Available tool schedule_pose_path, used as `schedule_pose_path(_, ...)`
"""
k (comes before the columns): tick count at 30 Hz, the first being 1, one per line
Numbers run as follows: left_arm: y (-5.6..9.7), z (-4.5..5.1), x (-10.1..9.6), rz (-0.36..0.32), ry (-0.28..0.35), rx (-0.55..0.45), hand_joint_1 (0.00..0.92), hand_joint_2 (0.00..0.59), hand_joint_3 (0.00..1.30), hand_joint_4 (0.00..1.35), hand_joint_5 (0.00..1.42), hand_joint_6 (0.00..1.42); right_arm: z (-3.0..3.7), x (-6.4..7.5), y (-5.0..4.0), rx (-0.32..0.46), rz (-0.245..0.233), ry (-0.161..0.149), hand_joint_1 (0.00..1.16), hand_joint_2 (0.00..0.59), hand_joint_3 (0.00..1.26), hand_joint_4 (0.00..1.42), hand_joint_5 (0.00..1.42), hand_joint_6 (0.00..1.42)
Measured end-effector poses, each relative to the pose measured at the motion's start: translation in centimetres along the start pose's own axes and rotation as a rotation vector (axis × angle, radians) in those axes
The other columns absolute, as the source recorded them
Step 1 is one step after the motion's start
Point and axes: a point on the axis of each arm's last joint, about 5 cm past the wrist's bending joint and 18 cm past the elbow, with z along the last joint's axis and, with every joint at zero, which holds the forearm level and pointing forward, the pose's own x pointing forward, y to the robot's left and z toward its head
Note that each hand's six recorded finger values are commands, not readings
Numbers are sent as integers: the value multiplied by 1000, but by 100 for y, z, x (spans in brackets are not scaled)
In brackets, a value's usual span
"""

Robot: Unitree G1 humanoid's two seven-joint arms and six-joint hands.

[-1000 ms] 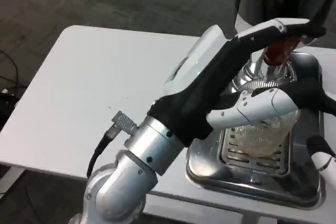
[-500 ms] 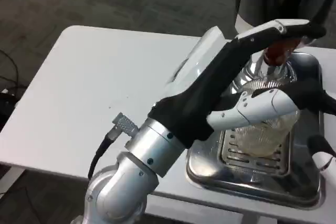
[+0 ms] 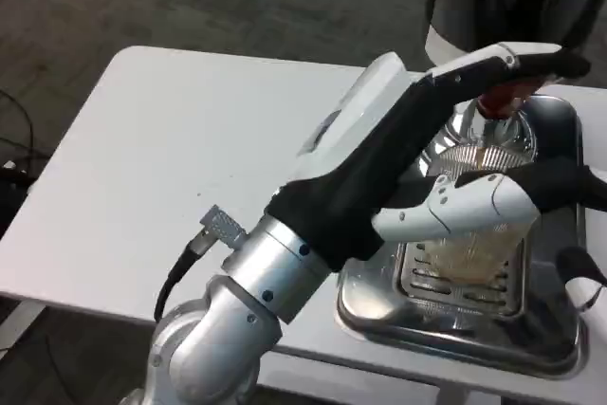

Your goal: Grasp the cup under the faucet to collect the drink, then remove the cup.

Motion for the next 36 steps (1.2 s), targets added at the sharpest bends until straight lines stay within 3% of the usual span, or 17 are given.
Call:
schedule_pose_path(16, 18, -10, -29, -8, -6, 16, 0, 65, 358, 269, 216, 180, 1, 1, 7, 3, 3, -1, 366, 406, 215, 230, 183, 80)
schedule_pose_path(21, 22, -13, -33, -5, -5, 15, 0, 65, 358, 269, 220, 180, -10, 0, 20, 22, 5, 3, 482, 341, 185, 230, 194, 112)
schedule_pose_path(23, 23, -13, -33, -5, -5, 15, 0, 66, 358, 269, 222, 180, -32, -6, 30, 38, 3, 10, 509, 331, 176, 230, 194, 126)
schedule_pose_path(28, 23, -13, -33, -4, -5, 15, 0, 66, 358, 270, 225, 180, -153, -56, 71, 87, -1, 61, 533, 302, 164, 222, 194, 130)
schedule_pose_path(31, 23, -12, -32, -4, -5, 15, 0, 66, 358, 270, 226, 180, -178, -64, 67, 91, -6, 62, 544, 297, 142, 199, 184, 131)
schedule_pose_path(36, 23, -12, -33, -4, -5, 15, 0, 66, 358, 270, 226, 180, -225, -72, 61, 103, -19, 75, 594, 234, 73, 152, 148, 154)
